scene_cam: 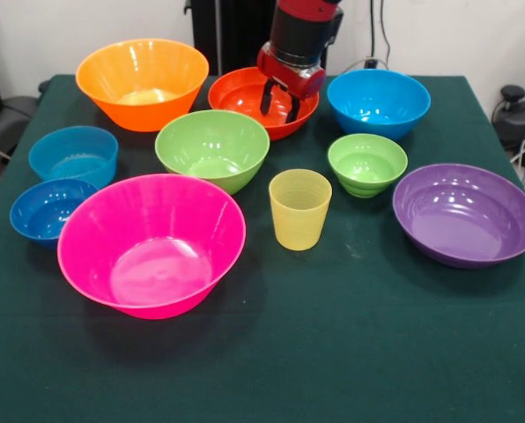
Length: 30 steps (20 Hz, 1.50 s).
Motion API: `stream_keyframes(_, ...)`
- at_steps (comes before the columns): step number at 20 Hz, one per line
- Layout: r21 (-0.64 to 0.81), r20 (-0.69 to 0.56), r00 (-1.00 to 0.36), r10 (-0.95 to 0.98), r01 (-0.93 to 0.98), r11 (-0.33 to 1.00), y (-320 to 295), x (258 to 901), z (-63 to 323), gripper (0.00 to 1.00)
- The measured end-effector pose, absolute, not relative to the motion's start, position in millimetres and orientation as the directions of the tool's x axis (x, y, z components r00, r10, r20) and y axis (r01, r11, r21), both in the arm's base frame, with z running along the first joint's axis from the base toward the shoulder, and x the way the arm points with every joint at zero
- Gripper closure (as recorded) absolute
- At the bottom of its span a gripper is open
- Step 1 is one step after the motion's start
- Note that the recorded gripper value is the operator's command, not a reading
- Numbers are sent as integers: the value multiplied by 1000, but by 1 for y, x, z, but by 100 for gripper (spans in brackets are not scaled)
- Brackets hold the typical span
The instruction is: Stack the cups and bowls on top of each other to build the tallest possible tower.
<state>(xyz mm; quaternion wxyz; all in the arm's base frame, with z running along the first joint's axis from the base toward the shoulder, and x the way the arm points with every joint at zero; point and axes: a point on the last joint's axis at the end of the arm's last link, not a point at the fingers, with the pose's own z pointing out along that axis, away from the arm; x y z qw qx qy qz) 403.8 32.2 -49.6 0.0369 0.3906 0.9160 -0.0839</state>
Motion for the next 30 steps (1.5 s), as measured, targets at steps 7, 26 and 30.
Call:
stream_keyframes(7,-129,-136,-698,703,716,686,34,403,-49,0)
stream_keyframes(26,-167,-75,-720,690,692,703,50,411,-8,0)
stream_keyframes(30,-168,-74,-712,698,699,695,47,416,7,0)
